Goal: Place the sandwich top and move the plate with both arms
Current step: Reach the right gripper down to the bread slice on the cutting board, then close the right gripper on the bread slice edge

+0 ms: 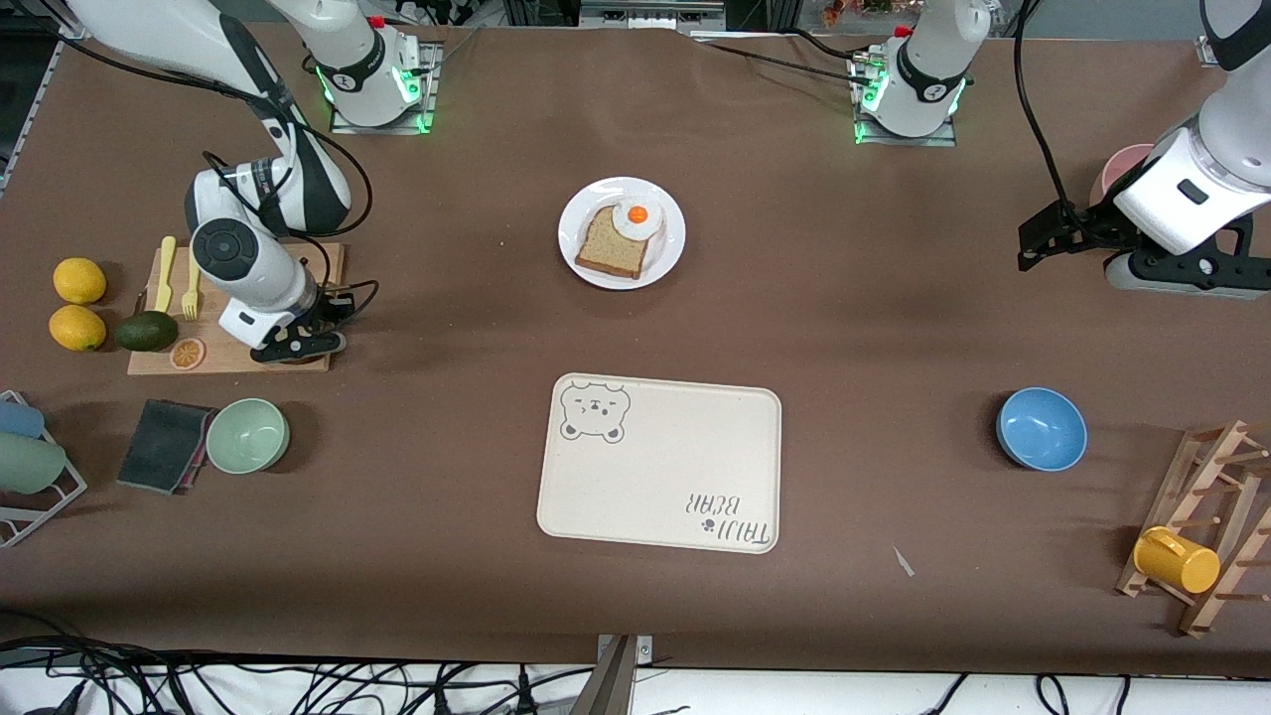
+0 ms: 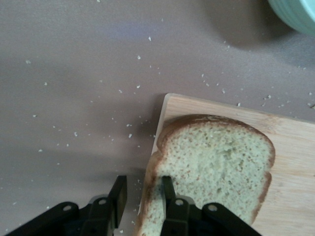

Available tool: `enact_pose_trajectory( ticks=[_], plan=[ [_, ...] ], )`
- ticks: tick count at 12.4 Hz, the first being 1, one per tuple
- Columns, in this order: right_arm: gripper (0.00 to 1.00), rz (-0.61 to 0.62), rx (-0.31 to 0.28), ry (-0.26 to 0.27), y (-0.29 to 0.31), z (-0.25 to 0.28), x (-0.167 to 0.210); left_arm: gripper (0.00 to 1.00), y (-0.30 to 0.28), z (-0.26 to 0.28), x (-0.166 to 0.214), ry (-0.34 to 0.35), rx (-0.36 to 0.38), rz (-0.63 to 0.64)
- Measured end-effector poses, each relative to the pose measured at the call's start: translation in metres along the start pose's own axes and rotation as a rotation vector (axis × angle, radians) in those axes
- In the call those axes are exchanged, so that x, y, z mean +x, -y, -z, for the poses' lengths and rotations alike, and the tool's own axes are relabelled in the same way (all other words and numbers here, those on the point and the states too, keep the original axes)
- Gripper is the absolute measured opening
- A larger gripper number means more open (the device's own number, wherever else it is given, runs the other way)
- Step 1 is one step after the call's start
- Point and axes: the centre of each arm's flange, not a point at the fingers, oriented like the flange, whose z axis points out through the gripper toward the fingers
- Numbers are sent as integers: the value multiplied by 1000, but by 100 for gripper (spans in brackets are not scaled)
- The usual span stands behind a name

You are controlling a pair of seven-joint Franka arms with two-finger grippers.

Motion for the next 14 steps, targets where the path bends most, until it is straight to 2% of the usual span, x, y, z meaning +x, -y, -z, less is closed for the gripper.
enact_pose_trajectory(
  ticks=[2, 3, 4, 5, 12, 14],
  plan=[
    [36, 1, -6, -4, -4, -3, -2, 100, 0, 0, 0, 0, 0, 0],
    [28, 2, -9, -4, -5, -3, -2, 100, 0, 0, 0, 0, 0, 0],
    [15, 0, -11, -4, -7, -3, -2, 100, 0, 0, 0, 0, 0, 0],
    [9, 1, -11, -3, -6, -4, -2, 100, 0, 0, 0, 0, 0, 0],
    [9, 2, -16, -5, -7, 2, 2, 100, 0, 0, 0, 0, 0, 0],
    [9, 16, -31, 26, -1, 24, 13, 100, 0, 0, 0, 0, 0, 0]
  ],
)
